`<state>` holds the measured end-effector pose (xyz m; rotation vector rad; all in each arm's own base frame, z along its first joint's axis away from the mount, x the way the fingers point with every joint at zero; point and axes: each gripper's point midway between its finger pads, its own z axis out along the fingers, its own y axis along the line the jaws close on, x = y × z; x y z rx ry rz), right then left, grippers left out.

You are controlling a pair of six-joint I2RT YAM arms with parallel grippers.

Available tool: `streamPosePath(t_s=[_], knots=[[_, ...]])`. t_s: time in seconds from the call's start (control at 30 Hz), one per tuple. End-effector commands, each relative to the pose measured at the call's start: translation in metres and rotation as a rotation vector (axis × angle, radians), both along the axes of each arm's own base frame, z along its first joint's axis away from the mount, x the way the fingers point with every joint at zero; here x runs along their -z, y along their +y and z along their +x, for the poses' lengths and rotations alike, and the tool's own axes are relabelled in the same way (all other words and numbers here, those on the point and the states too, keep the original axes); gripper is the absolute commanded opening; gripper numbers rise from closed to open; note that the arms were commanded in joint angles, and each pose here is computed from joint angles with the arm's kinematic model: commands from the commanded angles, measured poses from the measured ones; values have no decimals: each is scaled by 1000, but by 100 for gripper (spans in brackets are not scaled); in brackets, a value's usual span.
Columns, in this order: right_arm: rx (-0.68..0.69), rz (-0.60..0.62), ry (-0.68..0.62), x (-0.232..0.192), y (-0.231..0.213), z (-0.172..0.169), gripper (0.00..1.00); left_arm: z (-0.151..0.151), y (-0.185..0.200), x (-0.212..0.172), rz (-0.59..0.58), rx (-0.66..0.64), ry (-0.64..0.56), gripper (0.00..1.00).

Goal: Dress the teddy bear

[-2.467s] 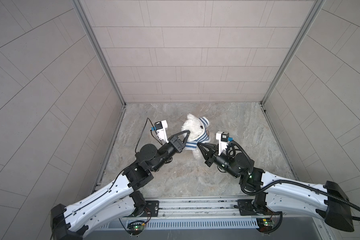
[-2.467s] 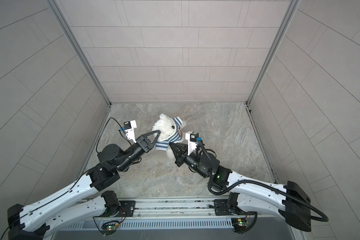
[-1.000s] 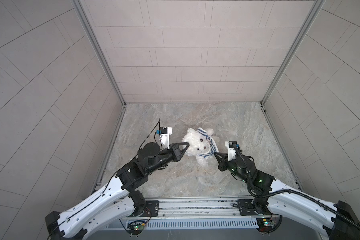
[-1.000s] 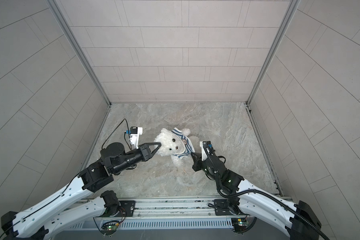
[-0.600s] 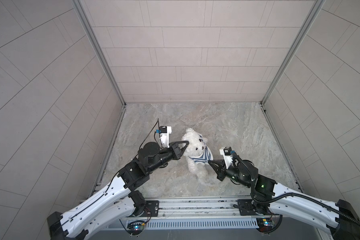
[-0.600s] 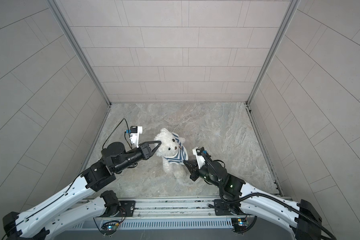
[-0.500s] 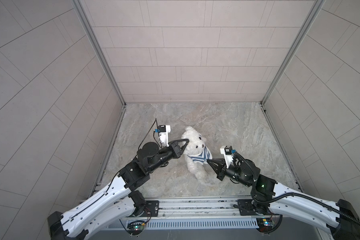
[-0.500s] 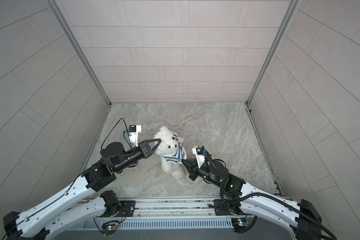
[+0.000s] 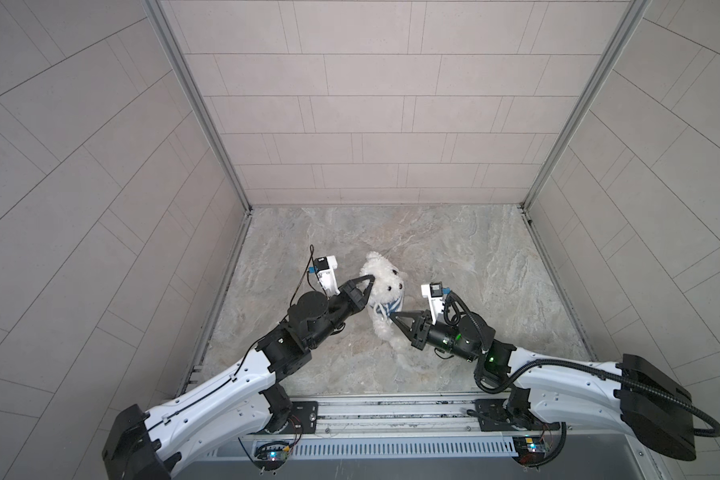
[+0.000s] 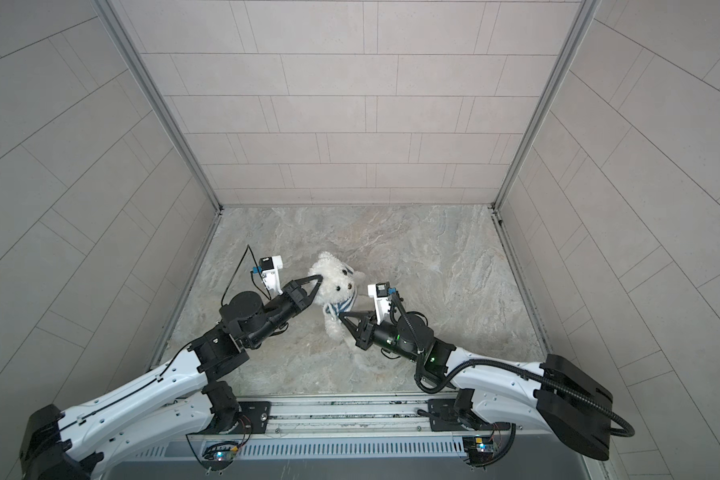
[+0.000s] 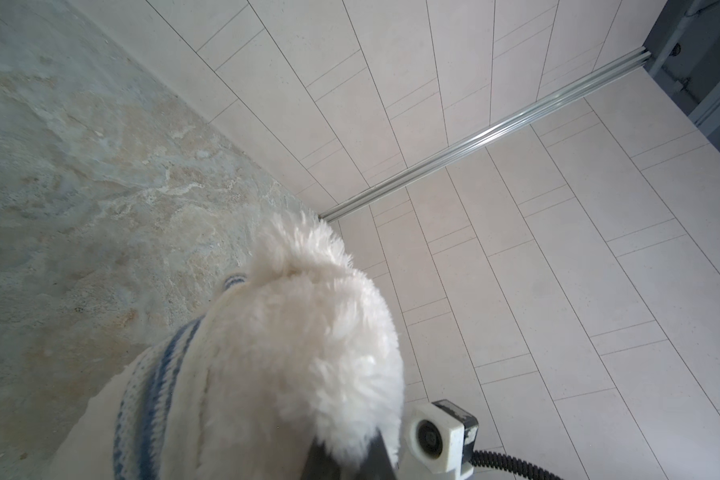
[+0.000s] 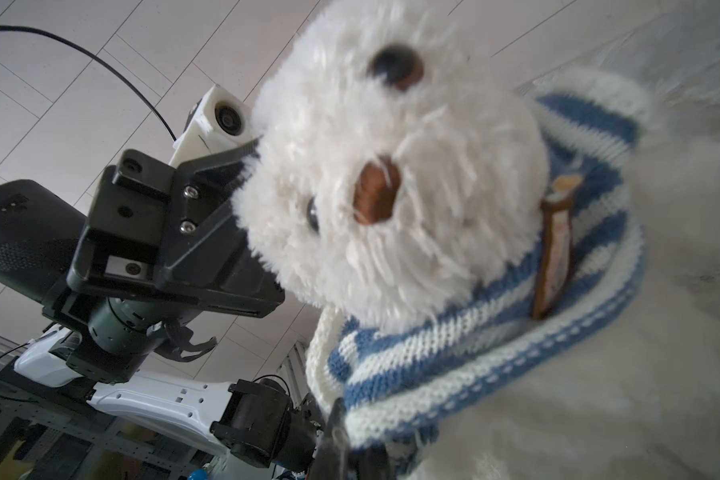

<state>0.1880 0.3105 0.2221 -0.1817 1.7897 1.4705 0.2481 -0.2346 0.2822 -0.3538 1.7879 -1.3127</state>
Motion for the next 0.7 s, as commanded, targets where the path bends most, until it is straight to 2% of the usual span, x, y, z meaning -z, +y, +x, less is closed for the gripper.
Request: streamPosePath(t_s=[0.0,0.13,0.27,0.43,0.53,0.6,0.67], knots=[[-55,192,31,-35,8,-12,4,10,7,-30,-102,-84,-71,0],[-76,258,68,-41,13,-17,4,19,10,-27,-129,-129,-60,0],[-66,258,94,-33,16,-16,3,26,8,-25,-164,-155,-38,0],[-63,280,92,-44,20,-17,4,28,11,-25,-190,-174,-17,0],[-65,186,96,-32,24,-19,4,28,16,-28,-190,-179,-27,0],[-40,39,124,2,22,-18,4,27,14,-32,-175,-152,-48,0],[20,-66,157,36,8,-15,4,23,5,-45,-169,-71,-115,0]])
